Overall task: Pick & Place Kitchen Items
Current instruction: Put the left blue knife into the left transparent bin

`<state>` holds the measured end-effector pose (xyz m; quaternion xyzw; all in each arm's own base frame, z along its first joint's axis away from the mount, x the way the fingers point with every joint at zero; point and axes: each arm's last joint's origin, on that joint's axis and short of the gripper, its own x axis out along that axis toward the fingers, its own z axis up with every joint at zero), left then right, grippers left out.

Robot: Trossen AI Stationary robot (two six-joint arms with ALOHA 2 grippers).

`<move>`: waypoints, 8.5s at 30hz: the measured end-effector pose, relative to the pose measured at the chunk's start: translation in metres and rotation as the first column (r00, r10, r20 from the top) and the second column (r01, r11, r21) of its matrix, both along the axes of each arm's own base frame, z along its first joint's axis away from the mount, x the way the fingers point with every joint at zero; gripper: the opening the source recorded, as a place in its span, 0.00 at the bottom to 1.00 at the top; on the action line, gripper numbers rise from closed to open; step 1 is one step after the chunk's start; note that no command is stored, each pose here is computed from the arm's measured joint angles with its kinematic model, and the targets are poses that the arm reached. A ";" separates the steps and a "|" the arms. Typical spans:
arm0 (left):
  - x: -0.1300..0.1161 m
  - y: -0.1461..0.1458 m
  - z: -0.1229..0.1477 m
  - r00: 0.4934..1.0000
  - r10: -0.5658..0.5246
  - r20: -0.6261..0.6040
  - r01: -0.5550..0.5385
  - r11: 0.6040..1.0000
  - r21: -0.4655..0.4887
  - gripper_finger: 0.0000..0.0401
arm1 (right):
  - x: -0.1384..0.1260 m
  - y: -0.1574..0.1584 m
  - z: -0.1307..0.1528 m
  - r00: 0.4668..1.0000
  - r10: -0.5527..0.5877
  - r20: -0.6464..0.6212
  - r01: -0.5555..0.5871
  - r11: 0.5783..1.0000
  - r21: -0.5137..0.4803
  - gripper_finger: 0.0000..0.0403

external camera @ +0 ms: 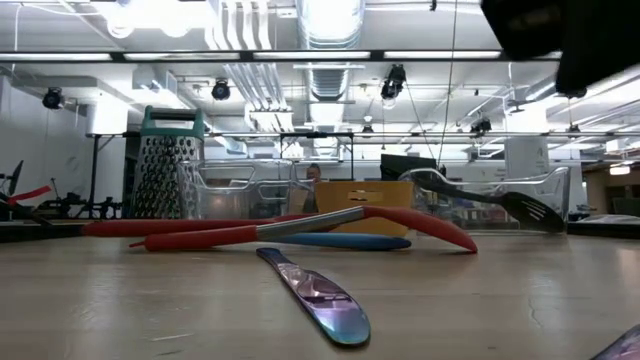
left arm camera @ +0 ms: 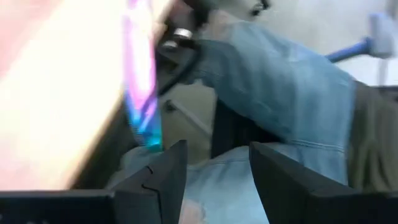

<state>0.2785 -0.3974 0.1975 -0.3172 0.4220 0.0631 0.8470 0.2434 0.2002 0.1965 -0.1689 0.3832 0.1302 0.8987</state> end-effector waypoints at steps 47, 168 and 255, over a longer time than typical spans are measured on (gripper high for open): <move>0.009 0.017 -0.068 0.969 -0.224 -0.100 0.244 0.923 0.297 0.44 | -0.021 -0.021 -0.025 0.996 -0.064 0.070 0.061 0.997 0.051 0.02; 0.016 0.050 -0.076 0.976 -0.182 0.116 0.163 0.975 0.153 0.03 | -0.022 -0.022 -0.029 0.994 -0.062 0.094 0.056 0.996 0.073 0.02; -0.079 0.099 -0.040 0.800 0.556 -0.225 -0.335 0.726 0.601 0.01 | -0.021 -0.023 -0.029 0.992 -0.060 0.110 0.051 0.996 0.075 0.02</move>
